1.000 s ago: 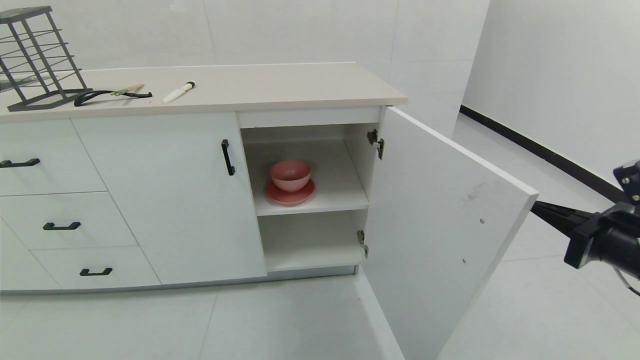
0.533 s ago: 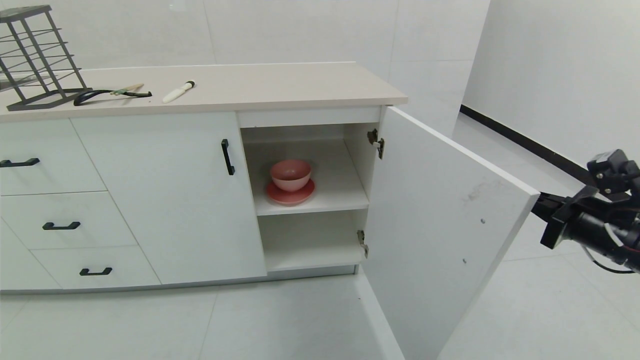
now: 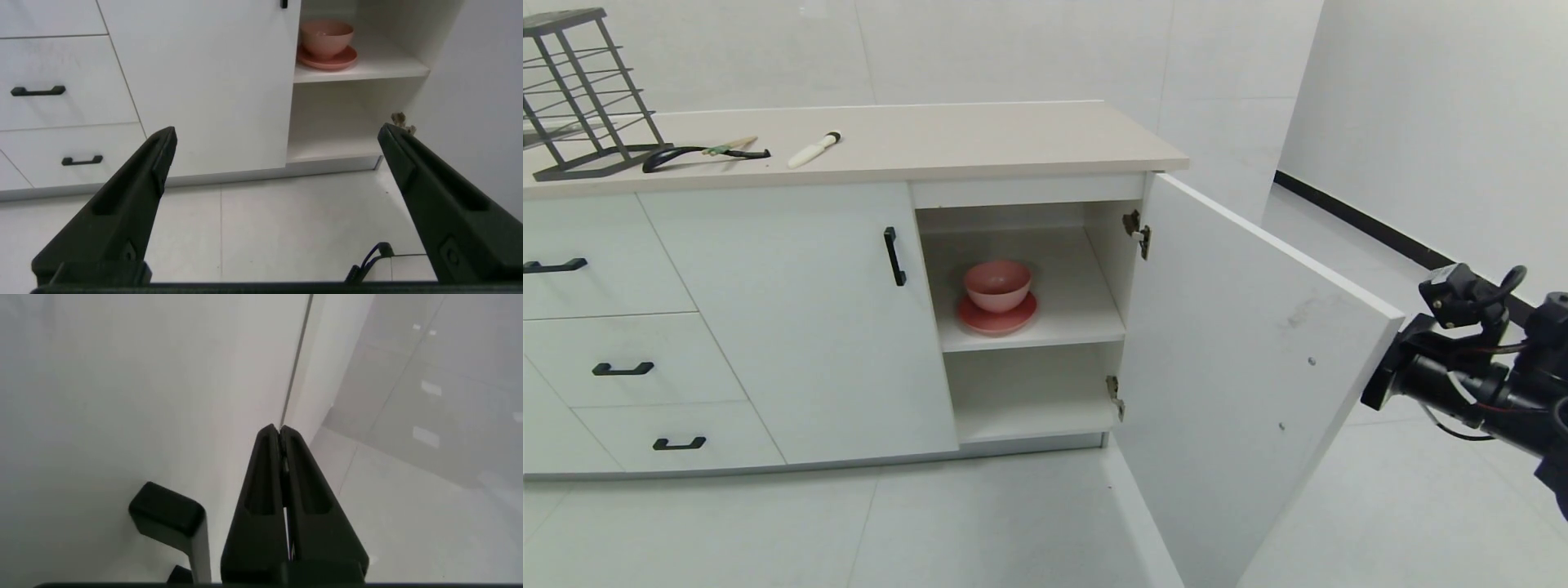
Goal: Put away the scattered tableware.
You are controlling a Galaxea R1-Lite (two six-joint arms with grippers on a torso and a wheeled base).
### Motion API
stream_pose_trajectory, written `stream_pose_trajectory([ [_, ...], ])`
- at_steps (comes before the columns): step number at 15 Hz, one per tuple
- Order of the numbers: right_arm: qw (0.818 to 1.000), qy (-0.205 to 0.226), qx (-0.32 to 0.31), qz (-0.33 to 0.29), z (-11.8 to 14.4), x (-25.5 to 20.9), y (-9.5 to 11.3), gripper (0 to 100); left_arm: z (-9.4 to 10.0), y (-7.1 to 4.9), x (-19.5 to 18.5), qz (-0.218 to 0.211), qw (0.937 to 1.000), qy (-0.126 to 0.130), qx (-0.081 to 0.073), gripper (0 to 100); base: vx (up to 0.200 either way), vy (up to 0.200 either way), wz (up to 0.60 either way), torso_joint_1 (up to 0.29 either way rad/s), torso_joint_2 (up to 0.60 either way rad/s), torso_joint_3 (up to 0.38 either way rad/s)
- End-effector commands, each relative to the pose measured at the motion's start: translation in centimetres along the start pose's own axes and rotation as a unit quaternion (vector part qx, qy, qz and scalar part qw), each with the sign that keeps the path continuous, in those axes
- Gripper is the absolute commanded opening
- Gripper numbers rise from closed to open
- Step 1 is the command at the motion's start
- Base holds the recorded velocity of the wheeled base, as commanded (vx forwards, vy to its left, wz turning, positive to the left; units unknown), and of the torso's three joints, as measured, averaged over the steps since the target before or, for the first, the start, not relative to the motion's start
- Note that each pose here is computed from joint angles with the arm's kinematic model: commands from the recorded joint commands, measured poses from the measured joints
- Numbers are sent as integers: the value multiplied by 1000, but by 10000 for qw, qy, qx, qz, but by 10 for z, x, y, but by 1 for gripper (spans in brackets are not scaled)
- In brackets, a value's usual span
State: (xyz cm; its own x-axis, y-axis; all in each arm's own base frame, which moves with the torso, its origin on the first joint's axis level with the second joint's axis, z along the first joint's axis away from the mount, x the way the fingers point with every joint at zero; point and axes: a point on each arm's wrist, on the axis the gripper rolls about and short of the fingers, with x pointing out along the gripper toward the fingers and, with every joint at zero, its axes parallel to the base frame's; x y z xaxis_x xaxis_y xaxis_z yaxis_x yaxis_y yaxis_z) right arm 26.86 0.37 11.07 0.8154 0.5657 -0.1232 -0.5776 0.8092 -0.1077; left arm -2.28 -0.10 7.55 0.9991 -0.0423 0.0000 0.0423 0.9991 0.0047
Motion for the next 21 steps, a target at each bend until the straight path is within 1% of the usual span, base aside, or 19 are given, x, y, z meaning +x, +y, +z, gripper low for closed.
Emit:
stream_pose_trajectory([
  [1,9999,43,26,104,-2,3,5,0,0,0,0,5,10000,0,0,100,0,0,0,0,0,0],
  [8,9990,14,-15,445,1,9,23,0,0,0,0,5,10000,0,-16,100,0,0,0,0,0,0],
  [10,9980,-57,-67,632,6,11,33,0,0,0,0,28,10000,0,-46,100,0,0,0,0,0,0],
  [14,9955,-107,-113,938,10,15,50,0,0,0,0,28,10000,0,-46,100,0,0,0,0,0,0],
  [21,9895,-182,-168,1422,15,27,74,0,0,0,0,28,10000,0,-46,100,0,0,0,0,0,0],
])
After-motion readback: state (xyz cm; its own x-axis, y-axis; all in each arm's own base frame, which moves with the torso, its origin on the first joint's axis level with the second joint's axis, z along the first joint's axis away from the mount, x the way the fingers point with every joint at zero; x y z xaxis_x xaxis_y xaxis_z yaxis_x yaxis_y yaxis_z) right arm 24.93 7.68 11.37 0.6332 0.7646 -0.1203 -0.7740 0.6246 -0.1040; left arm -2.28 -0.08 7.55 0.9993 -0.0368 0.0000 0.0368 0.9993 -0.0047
